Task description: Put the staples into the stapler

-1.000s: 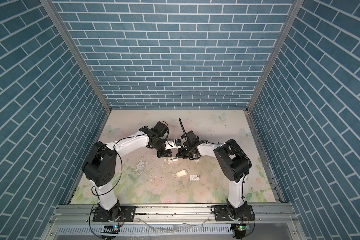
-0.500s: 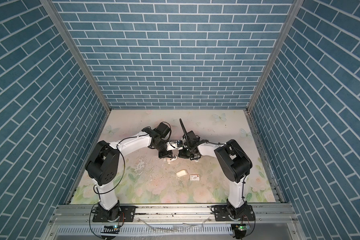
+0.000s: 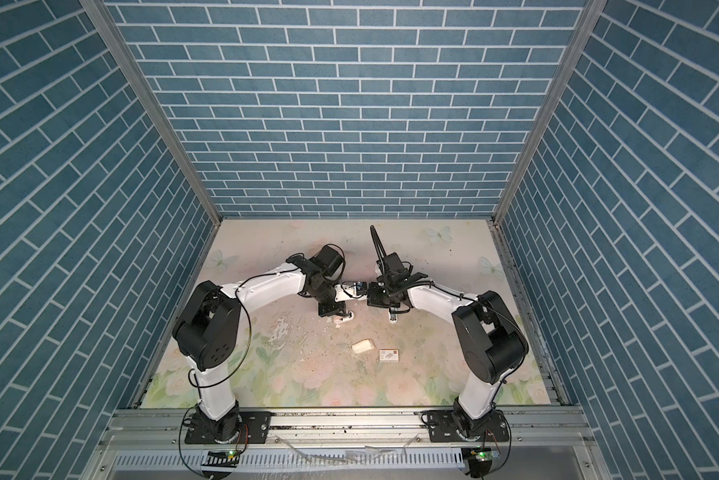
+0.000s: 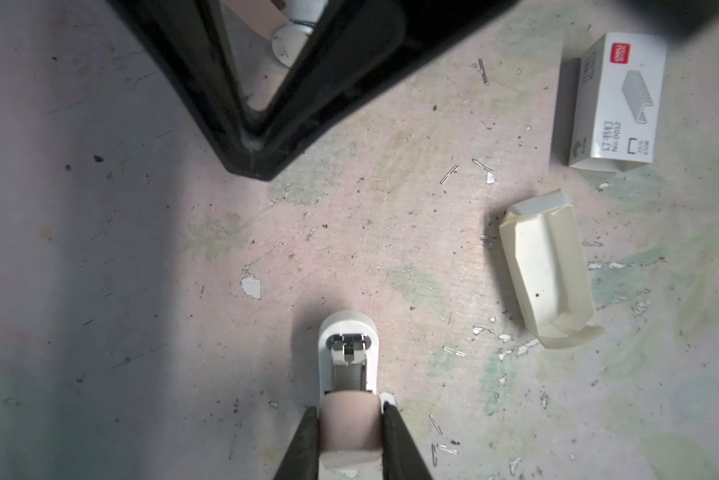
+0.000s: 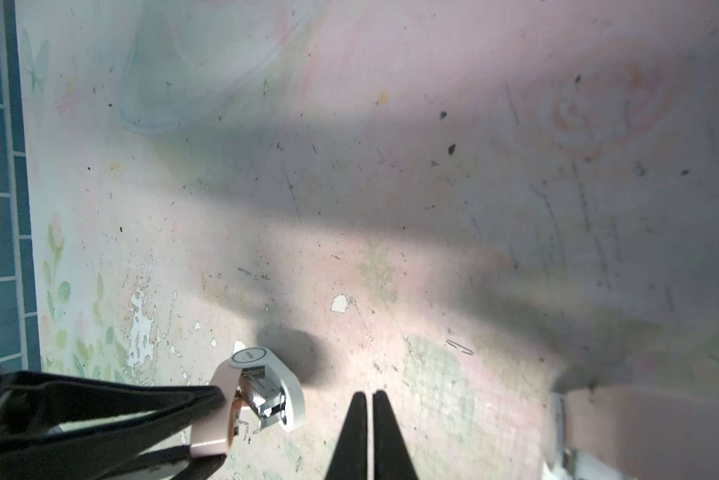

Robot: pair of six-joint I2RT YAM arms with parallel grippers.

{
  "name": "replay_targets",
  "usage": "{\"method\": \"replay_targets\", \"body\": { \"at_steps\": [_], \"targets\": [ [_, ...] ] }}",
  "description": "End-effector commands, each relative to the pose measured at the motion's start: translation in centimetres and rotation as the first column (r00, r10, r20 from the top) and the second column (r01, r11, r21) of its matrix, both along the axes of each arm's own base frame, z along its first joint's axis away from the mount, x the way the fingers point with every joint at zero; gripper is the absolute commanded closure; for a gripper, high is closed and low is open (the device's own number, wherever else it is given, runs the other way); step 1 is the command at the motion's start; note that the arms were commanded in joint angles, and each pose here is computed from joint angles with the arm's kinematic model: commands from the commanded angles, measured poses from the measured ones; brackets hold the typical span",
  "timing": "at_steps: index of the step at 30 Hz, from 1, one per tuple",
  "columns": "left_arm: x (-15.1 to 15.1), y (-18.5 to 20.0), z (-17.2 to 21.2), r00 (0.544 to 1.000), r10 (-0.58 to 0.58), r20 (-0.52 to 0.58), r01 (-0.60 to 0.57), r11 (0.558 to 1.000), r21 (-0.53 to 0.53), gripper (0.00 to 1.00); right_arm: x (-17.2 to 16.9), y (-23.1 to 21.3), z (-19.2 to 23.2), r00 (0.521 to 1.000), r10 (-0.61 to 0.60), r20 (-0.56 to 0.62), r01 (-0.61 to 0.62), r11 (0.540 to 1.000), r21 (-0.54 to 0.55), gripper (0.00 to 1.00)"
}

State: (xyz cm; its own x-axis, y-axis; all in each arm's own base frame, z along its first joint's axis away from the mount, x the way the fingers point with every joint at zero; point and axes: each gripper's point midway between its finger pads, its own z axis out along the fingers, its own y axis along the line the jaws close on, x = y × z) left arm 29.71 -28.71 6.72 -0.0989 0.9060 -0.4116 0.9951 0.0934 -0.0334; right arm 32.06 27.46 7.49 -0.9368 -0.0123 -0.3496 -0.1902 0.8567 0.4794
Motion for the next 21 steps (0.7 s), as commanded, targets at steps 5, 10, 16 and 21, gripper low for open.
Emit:
{"method": "replay_targets", "body": {
  "at_steps": [5, 10, 16, 21],
  "targets": [
    [-1.0, -0.1, -1.7, 0.998, -0.013, -0.056, 0.017, 0.998, 0.068, 0.87, 1.4, -2.3, 4.4, 0.995, -0.028, 0.094, 0.031, 0.999, -0.036, 0.92],
    [-1.3, -0.6, -2.7, 0.998, -0.028, -0.06, 0.035, 0.993, 0.113, 0.87, 1.7, -5.0, 6.6, 0.987, -0.082, 0.14, 0.093, 0.992, -0.079, 0.92],
    [-1.5, -0.9, -4.3, 0.998, -0.055, -0.024, 0.059, 0.976, 0.211, 0.88, 0.2, -8.6, 9.2, 0.972, -0.144, 0.187, 0.161, 0.984, -0.077, 0.92],
    [-2.0, -0.8, -5.7, 0.997, -0.075, -0.028, 0.08, 0.957, 0.28, 0.9, -2.3, -10.8, 10.0, 0.964, -0.174, 0.2, 0.191, 0.979, -0.069, 0.92]
  ]
}}
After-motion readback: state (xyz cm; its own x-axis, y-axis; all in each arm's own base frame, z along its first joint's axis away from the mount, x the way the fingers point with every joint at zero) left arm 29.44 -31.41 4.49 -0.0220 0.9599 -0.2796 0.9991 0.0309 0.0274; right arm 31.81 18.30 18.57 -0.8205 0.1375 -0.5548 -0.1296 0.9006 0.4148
